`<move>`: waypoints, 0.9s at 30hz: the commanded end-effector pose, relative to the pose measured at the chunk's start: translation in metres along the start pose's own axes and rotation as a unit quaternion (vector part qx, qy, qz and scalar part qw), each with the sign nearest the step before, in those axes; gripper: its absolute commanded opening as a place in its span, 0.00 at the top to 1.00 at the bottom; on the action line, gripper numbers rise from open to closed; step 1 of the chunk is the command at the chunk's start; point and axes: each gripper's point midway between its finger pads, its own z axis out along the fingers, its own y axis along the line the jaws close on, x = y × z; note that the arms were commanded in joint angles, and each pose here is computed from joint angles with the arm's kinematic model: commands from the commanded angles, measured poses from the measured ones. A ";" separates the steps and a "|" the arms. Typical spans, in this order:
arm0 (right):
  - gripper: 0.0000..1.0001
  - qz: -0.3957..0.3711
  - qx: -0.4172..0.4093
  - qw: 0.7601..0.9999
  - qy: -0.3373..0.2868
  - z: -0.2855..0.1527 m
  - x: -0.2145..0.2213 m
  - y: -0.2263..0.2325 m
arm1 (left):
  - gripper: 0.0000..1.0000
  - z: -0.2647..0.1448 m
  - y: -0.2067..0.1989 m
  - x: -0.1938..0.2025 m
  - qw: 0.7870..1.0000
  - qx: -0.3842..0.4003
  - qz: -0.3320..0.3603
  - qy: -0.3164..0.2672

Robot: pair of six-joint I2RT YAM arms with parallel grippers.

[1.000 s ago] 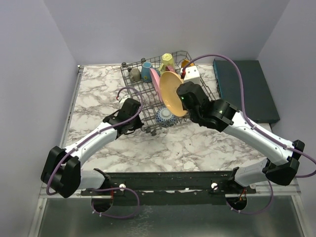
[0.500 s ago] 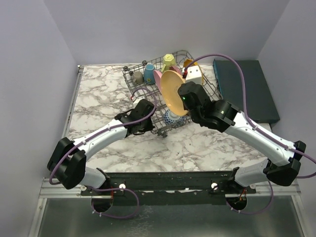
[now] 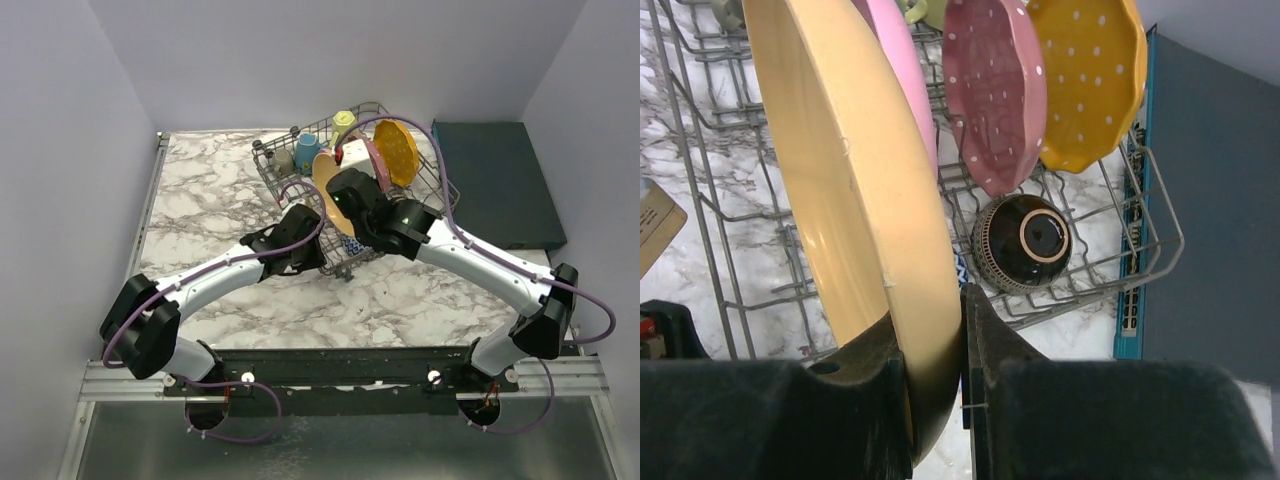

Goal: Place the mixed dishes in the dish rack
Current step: Move the dish rack to the center of the board.

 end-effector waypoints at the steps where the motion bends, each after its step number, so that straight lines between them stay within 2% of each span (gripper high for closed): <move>1: 0.99 0.003 0.031 0.999 -0.034 0.013 -0.021 0.003 | 0.70 -0.002 -0.040 -0.024 0.994 0.092 -0.003 -0.055; 4: 0.99 -0.006 0.036 0.999 -0.033 0.025 -0.019 0.010 | 0.56 -0.013 -0.036 -0.022 0.994 0.094 -0.001 -0.059; 8: 0.99 -0.017 0.044 0.998 -0.031 0.045 -0.016 0.016 | 0.48 -0.033 -0.026 -0.025 0.994 0.082 0.008 -0.076; 15: 0.99 -0.029 0.041 0.998 -0.021 0.078 -0.012 0.036 | 0.36 -0.077 0.002 -0.030 0.993 0.045 0.034 -0.108; 19: 0.99 -0.039 0.043 0.998 -0.012 0.097 -0.009 0.045 | 0.32 -0.104 0.016 -0.033 0.990 0.030 0.055 -0.124; 27: 1.00 -0.049 0.042 0.998 0.001 0.124 -0.003 0.059 | 0.24 -0.163 0.014 -0.046 0.977 0.071 0.079 -0.184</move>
